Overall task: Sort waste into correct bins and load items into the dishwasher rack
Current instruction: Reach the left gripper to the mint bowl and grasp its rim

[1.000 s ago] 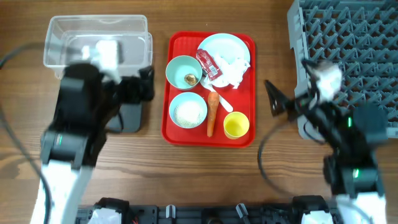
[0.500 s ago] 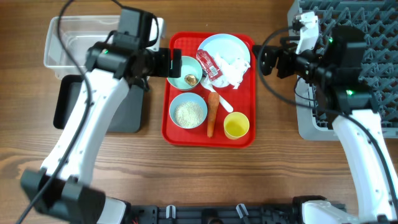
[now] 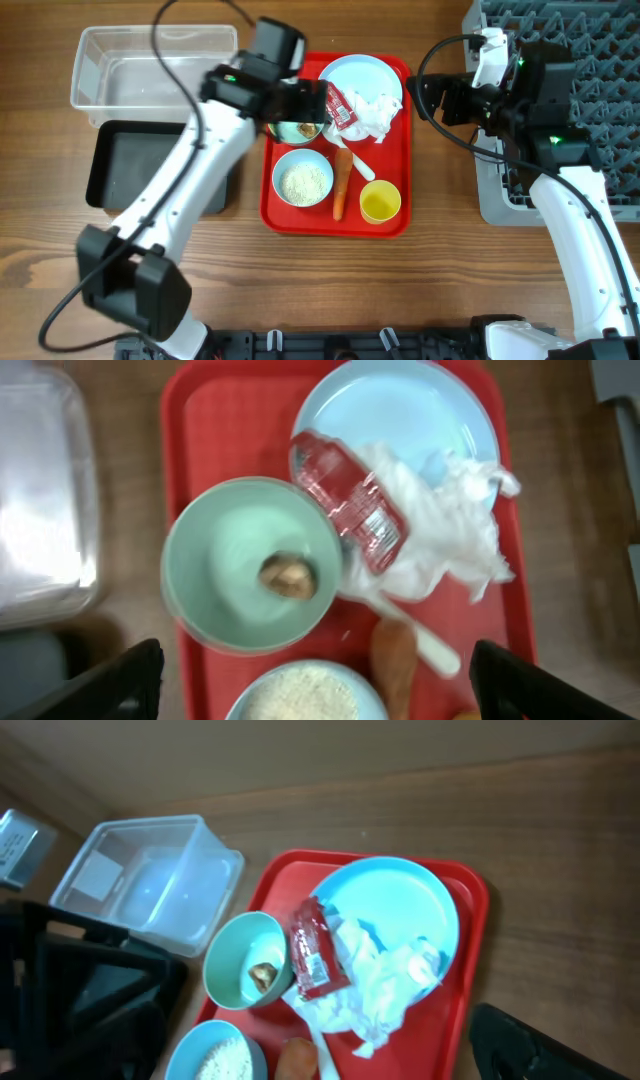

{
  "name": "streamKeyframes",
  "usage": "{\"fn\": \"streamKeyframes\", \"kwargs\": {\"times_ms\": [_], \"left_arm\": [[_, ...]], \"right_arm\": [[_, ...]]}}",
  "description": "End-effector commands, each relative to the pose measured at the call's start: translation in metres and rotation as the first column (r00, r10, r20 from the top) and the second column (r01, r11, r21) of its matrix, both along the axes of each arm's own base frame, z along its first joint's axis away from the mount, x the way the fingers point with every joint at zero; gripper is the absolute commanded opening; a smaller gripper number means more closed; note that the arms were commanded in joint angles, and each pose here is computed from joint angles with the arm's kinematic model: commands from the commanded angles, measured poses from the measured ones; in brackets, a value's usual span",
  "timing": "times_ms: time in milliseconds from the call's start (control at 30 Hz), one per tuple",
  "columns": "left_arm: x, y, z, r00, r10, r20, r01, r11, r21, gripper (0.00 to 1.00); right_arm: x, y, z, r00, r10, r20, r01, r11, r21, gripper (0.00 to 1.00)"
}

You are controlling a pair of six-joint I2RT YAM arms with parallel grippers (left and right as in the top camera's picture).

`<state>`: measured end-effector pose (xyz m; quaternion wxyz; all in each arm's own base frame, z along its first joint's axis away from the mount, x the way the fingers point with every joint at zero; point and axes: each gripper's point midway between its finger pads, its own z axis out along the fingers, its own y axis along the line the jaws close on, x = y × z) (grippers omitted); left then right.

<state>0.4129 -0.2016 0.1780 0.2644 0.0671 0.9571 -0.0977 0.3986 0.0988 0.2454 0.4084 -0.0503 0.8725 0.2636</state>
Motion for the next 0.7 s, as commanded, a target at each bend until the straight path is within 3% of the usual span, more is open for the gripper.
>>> {"fn": "streamKeyframes", "kwargs": {"times_ms": [0, 233, 400, 533, 667], "left_arm": [[0.016, -0.02, -0.033, 1.0, 0.02, 0.008, -0.021, 0.998, 0.055, 0.95], [0.035, -0.038, -0.09, 1.0, -0.002, -0.017, 0.003, 0.997, 0.076, 0.84], [0.044, -0.043, -0.104, 1.0, -0.002, -0.006, 0.002, 0.998, 0.07, 0.8], [0.047, -0.045, -0.114, 1.0, -0.002, -0.01, 0.003, 0.997, 0.072, 0.55], [0.045, -0.044, -0.131, 0.999, -0.002, -0.04, 0.005, 0.996, 0.089, 0.46]], "right_arm": [[0.003, -0.005, 0.004, 1.0, -0.031, 0.003, 0.031, 0.999, -0.018, 0.96], [-0.002, -0.01, -0.006, 0.998, -0.054, -0.043, 0.052, 0.998, -0.042, 0.91], [-0.002, -0.013, -0.008, 0.996, -0.07, -0.049, 0.068, 0.996, -0.054, 0.88], [-0.002, -0.013, -0.008, 0.996, -0.07, -0.049, 0.067, 0.996, -0.055, 0.76], [-0.002, -0.013, -0.008, 0.996, -0.07, -0.05, 0.068, 0.996, -0.055, 0.72]]}}
